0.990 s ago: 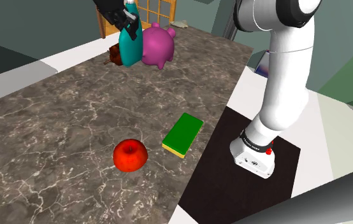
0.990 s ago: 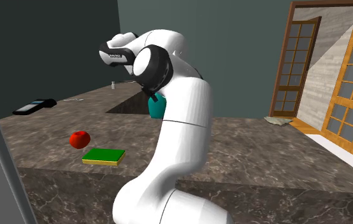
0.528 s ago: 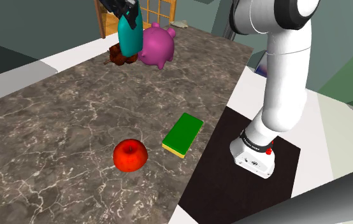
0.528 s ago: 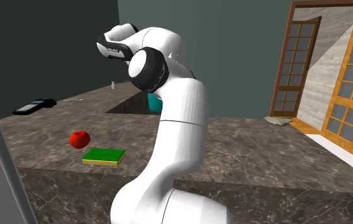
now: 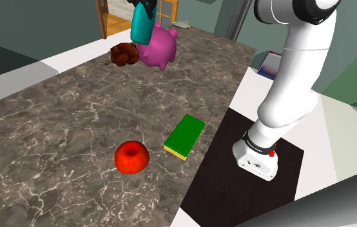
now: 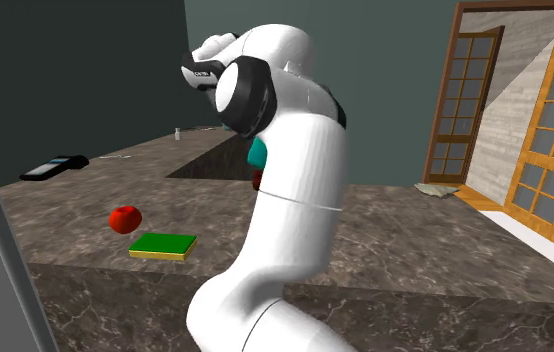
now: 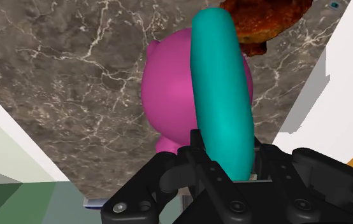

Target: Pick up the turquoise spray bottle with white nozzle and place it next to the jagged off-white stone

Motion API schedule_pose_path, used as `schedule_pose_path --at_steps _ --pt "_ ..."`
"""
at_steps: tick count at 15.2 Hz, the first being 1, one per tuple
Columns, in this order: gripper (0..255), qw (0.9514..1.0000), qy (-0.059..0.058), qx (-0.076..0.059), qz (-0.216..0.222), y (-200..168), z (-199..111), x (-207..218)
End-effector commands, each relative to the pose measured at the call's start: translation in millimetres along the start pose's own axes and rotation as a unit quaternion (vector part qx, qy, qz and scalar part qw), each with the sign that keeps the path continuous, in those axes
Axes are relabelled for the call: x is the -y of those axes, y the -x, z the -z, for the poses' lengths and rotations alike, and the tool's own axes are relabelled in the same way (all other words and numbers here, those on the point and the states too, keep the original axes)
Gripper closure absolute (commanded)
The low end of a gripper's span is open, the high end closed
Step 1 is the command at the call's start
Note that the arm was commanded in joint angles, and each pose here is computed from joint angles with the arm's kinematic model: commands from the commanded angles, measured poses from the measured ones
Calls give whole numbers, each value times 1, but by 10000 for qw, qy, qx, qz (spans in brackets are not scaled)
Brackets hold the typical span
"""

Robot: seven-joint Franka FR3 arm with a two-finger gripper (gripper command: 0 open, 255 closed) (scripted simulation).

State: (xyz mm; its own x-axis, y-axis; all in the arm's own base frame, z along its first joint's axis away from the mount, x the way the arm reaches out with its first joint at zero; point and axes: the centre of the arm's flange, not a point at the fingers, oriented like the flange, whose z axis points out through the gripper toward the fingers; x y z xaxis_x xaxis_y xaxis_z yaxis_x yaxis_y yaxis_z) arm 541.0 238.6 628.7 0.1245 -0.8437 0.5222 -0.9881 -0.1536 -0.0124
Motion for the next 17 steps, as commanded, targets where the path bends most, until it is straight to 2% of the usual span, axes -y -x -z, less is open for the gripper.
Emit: schedule_pose_path --at_steps 1,17 --pt "255 10000 40 -1 -4 -21 -20 3" --pt "255 10000 40 -1 -4 -201 -130 18"
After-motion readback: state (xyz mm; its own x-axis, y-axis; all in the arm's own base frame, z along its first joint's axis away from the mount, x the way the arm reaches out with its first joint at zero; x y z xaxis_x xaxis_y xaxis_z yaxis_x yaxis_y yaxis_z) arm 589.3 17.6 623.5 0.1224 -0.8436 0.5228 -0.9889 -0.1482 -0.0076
